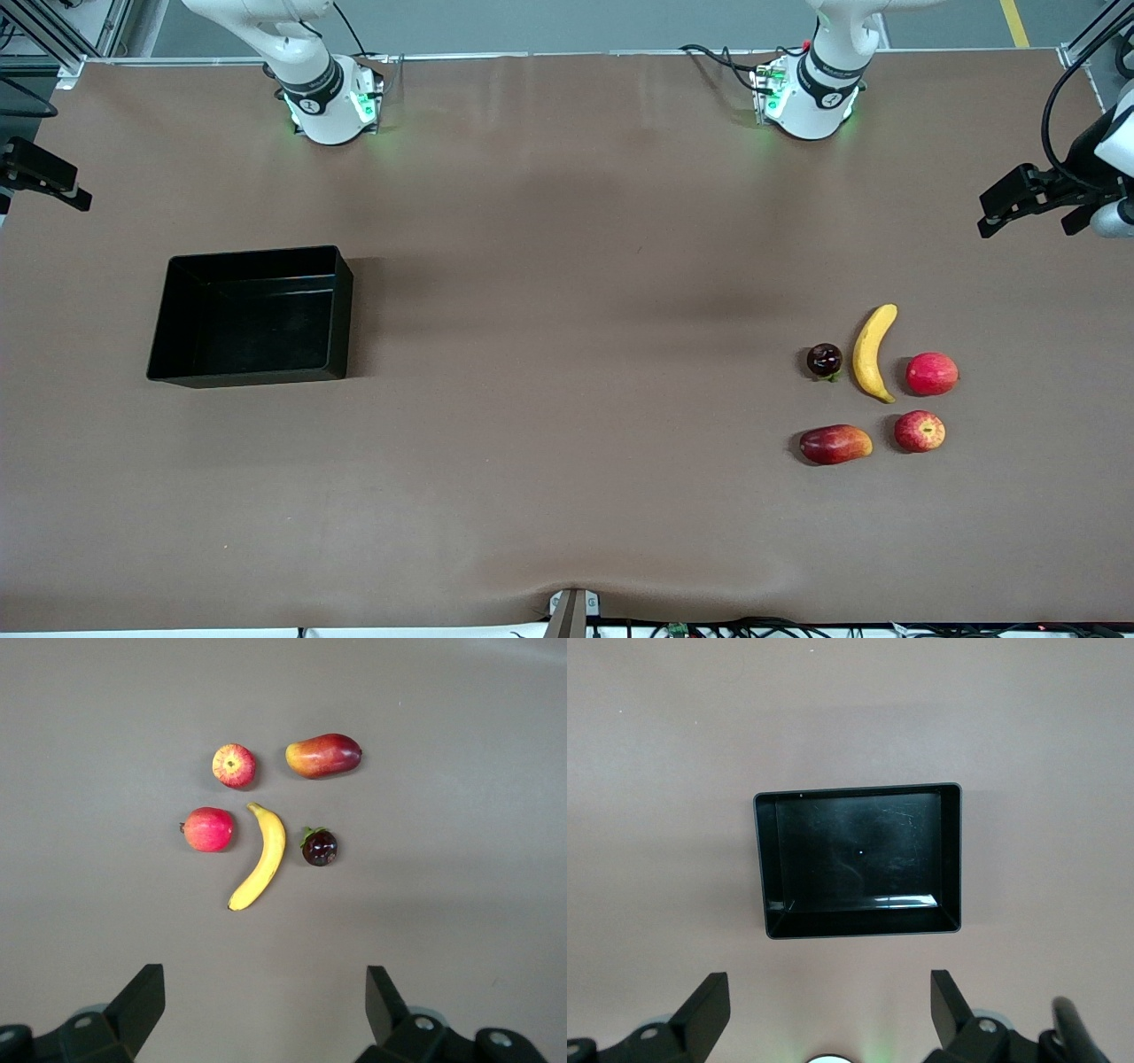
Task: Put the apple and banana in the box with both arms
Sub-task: 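Reach the left gripper to the red-yellow apple and grasp it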
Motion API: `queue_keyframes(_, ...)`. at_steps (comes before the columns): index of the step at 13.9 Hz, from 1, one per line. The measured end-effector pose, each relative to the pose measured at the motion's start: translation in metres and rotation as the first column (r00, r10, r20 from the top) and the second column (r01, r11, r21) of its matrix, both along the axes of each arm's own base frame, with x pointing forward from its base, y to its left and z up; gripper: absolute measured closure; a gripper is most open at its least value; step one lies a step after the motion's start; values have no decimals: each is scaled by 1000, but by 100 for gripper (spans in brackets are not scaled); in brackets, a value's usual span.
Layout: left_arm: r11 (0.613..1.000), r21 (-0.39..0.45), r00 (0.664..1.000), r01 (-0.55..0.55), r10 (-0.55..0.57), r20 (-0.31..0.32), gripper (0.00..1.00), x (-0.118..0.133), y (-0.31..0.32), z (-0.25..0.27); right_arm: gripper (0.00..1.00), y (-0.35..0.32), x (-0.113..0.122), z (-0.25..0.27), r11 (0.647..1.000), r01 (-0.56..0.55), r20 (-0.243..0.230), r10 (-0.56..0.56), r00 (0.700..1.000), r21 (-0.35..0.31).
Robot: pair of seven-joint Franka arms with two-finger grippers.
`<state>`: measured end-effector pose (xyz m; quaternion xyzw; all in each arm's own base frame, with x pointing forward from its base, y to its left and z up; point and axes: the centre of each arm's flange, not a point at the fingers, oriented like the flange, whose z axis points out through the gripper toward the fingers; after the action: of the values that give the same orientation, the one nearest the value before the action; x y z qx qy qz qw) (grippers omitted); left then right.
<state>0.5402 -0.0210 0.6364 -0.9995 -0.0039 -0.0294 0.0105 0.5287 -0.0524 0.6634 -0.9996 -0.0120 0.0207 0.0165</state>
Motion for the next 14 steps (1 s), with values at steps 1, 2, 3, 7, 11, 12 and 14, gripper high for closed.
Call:
queue_keyframes(1, 1000, 0, 1000, 0, 0, -6, 0, 1, 0, -2, 0, 2, 0, 0, 1000, -4, 0, 4, 1000, 0)
queue_keyframes(2, 1000, 0, 1000, -1, 1, -14, 0, 3, 0, -5, 0, 3, 0, 0, 1000, -5, 0, 5, 1000, 0)
queue_keyframes(3, 1000, -1, 1000, -4, 4, -21, 0, 6, 2, -8, 0, 4, 0, 0, 1000, -7, 0, 7, 1000, 0)
queue_keyframes(7, 1000, 10, 998, -21, 22, -62, 0, 39, 21, -39, 0, 4, 0, 0, 1000, -8, 2, 8, 1000, 1)
queue_keyframes(11, 998, 62, 998, -2, 5, -56, 0, 89, 27, -107, 0, 4, 0, 0, 1000, -7, 1, 7, 1000, 1)
queue_keyframes(12, 997, 74, 999, 8, -5, -42, 0, 102, 28, -127, 0, 3, 0, 0, 1000, -5, 0, 5, 1000, 1)
queue_keyframes(14, 994, 104, 999, 38, -36, -23, 0, 125, 30, -169, 0, 0, 1, -2, 1000, 0, -2, 0, 1000, 1)
